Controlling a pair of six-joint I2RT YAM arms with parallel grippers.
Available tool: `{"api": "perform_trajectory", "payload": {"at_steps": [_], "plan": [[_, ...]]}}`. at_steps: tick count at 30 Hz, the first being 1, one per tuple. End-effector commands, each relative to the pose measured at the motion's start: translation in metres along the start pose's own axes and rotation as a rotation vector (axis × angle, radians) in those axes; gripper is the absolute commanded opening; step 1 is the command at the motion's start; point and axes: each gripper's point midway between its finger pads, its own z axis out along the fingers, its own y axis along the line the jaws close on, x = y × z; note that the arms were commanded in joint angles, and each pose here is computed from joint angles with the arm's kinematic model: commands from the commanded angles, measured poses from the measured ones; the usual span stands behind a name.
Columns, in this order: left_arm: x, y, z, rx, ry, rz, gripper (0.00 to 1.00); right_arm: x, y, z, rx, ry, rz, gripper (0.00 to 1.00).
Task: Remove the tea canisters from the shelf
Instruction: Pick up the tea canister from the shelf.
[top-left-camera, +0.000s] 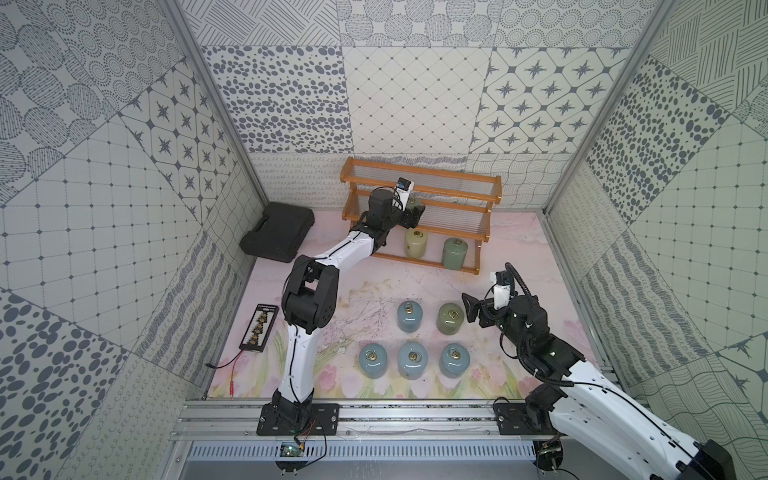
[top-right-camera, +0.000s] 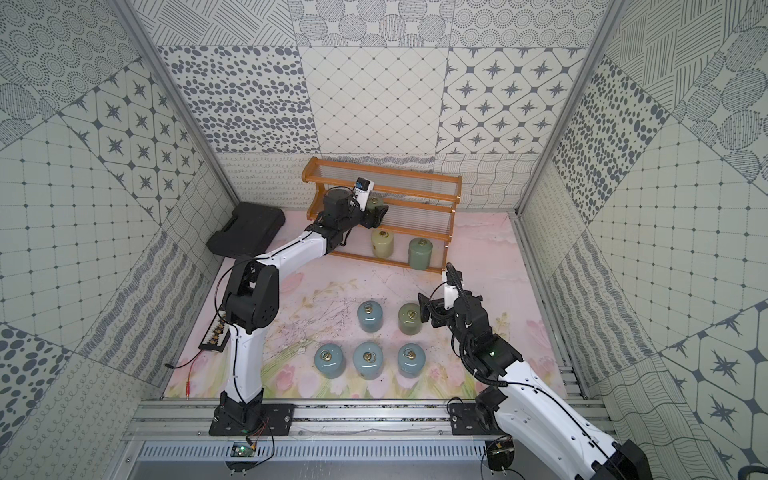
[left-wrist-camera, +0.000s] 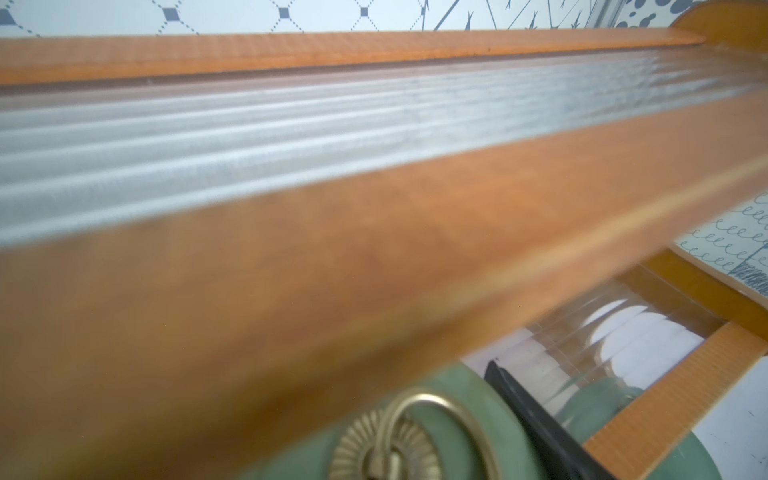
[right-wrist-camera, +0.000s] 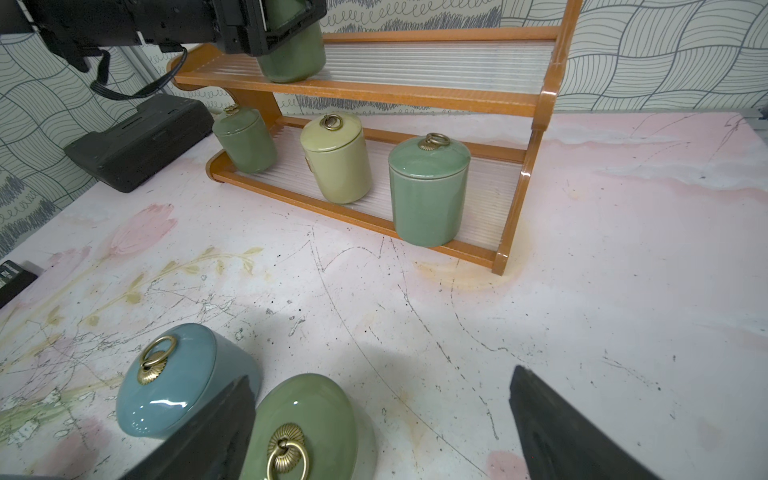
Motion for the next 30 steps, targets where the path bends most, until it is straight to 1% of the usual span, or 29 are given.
{"api": "perform_trajectory", "payload": {"at_steps": [1, 5, 12, 19, 25, 30], "plan": [[-0.031, -0.013, -0.02, 0.056, -0.072, 0.024, 0.71, -0.015, 0.002, -0.003, -0.01, -0.049, 0.012, 0.99], [-0.039, -0.018, -0.04, 0.061, -0.103, 0.018, 0.7, -0.014, 0.003, -0.003, -0.015, -0.047, 0.013, 0.99], [-0.024, -0.026, -0.074, 0.057, -0.101, 0.004, 0.7, -0.014, 0.005, -0.002, -0.028, -0.049, 0.022, 0.99], [0.003, -0.032, -0.106, 0.045, -0.07, -0.022, 0.69, -0.013, 0.008, -0.002, -0.045, -0.045, 0.025, 0.99], [0.034, -0.035, -0.129, 0.029, -0.036, -0.054, 0.68, -0.015, 0.009, -0.002, -0.05, -0.049, 0.028, 1.0], [0.066, -0.038, -0.145, 0.017, 0.014, -0.078, 0.67, -0.014, 0.01, -0.003, -0.054, -0.046, 0.032, 0.99]]}}
